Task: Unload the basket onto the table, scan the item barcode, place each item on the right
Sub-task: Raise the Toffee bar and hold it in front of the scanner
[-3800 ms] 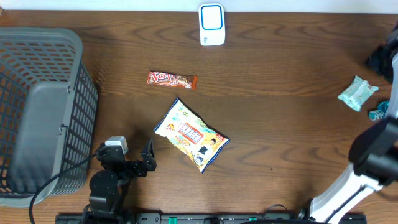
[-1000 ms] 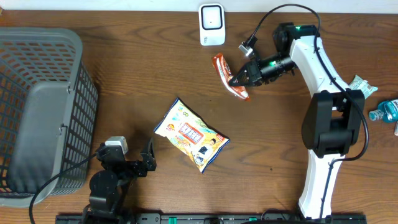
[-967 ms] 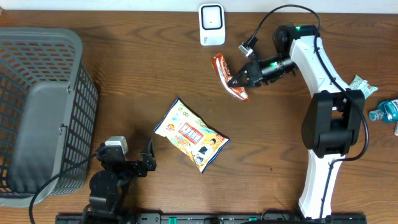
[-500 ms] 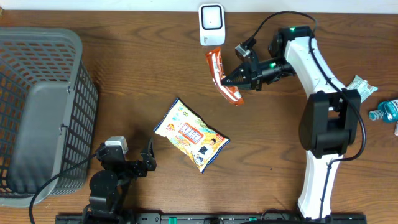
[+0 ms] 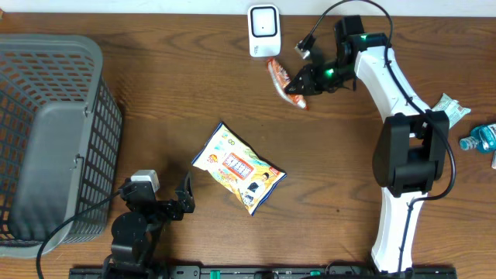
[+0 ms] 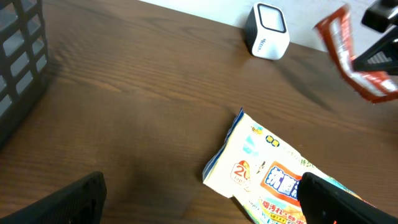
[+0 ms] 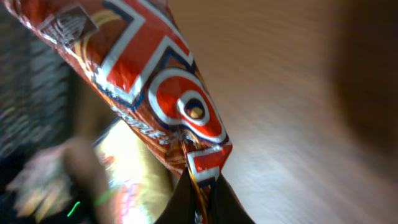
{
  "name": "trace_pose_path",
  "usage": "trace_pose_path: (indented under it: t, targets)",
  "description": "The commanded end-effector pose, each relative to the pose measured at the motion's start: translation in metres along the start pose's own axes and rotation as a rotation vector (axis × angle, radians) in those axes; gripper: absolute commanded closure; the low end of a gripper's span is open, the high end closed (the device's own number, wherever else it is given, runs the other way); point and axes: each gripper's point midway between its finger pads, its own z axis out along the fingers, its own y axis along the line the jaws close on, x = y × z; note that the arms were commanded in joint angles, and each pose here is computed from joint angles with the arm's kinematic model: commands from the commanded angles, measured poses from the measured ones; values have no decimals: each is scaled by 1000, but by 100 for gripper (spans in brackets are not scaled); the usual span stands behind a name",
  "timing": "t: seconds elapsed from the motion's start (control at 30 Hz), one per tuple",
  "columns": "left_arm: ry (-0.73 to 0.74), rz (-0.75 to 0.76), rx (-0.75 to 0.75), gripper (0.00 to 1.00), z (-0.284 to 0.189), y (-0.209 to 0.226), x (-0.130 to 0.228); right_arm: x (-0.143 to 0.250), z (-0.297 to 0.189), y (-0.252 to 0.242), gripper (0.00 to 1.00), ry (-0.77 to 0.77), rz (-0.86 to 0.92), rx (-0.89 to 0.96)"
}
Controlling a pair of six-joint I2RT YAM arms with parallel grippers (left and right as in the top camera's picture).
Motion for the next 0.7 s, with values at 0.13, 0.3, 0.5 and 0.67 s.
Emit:
trace_pose_path:
  t: [0.13, 0.3, 0.5, 0.67]
  targets:
    - [26, -8, -10, 2, 2, 3, 10, -40, 9, -35, 98, -161, 166, 379]
    - [26, -8, -10, 2, 2, 3, 10, -72, 18, -31, 99, -306, 45, 627]
    - [26, -8, -10, 2, 2, 3, 10, -119, -3, -37, 99, -557, -28, 864]
    - [26, -8, -10, 2, 2, 3, 10, -139, 6, -40, 99, -637, -51, 838]
